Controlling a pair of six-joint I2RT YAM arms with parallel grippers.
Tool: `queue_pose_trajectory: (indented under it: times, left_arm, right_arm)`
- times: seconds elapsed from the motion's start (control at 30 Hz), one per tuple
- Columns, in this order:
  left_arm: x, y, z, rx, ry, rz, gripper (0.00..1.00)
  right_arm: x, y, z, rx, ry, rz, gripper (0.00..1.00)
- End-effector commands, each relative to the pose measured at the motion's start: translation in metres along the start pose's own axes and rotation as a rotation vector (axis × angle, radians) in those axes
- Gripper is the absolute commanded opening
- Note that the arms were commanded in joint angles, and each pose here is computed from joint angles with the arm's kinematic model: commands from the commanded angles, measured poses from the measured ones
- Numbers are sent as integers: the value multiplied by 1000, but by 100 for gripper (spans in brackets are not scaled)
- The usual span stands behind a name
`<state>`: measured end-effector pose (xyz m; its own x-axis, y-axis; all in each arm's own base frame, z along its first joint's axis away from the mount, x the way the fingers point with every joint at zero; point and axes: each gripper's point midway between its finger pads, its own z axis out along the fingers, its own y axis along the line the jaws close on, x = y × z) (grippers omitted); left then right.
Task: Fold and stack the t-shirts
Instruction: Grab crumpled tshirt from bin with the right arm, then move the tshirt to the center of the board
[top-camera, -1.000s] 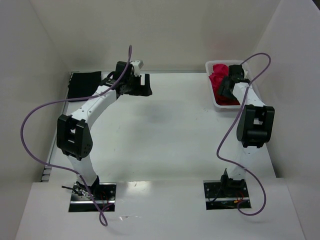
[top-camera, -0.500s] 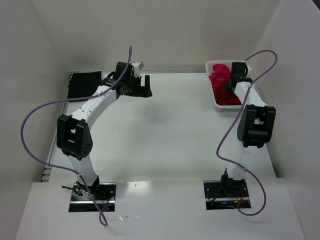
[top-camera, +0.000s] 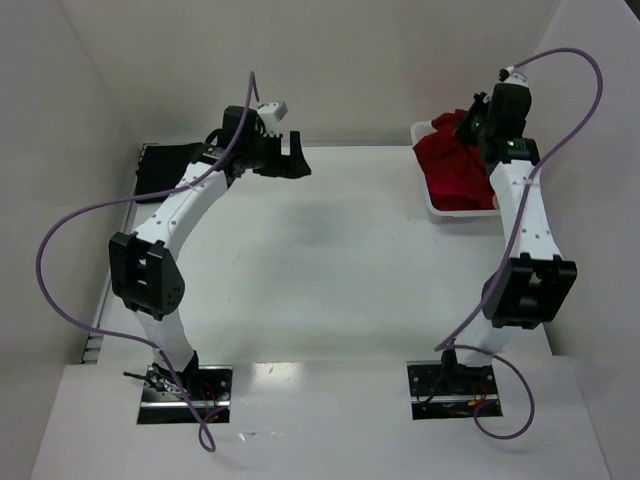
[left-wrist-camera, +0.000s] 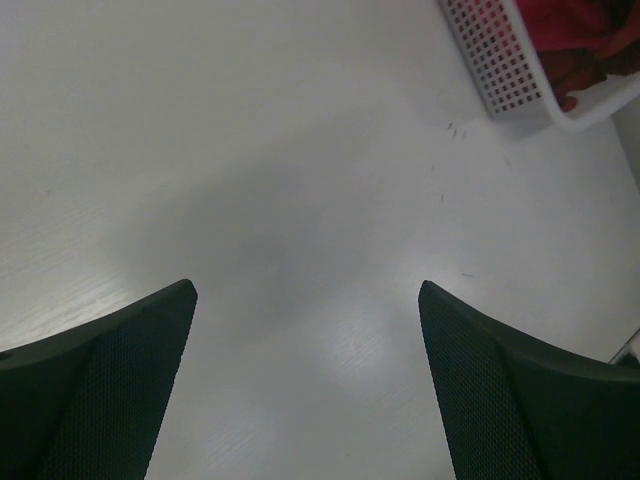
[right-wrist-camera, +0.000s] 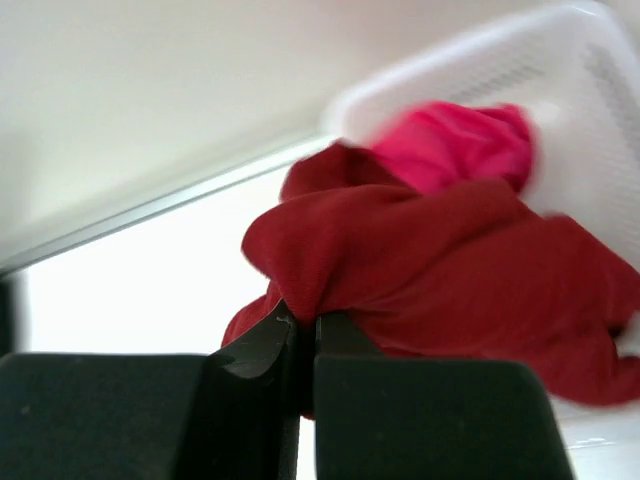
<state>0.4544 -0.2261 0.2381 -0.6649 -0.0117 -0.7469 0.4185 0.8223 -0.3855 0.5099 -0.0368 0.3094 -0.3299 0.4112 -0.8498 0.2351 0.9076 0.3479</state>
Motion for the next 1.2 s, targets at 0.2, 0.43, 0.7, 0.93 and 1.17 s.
queue_pose_trajectory:
  times: [0.2,0.43,0.7,0.93,1.17]
  left_arm:
    - [-50,3,-29,199,-95,-17,100]
    - [-48,-15,-45,273,-87,12,100]
    - [-22,-25,-57,309,-35,-43,100]
    - [22,13,-66,94,-3,0,100]
    - [30,46,-95,-141,-22,33,100]
  right_arm:
    - [-127,143,-199,-466,-346,-29,0]
    - [-177,160,-287,-561,-504,2,0]
    - [-162,152,-297,-587,-540,56,0]
    - [-72,140,-272,-614,-268,-7,0]
    - [6,170,-277,-876,7,25,0]
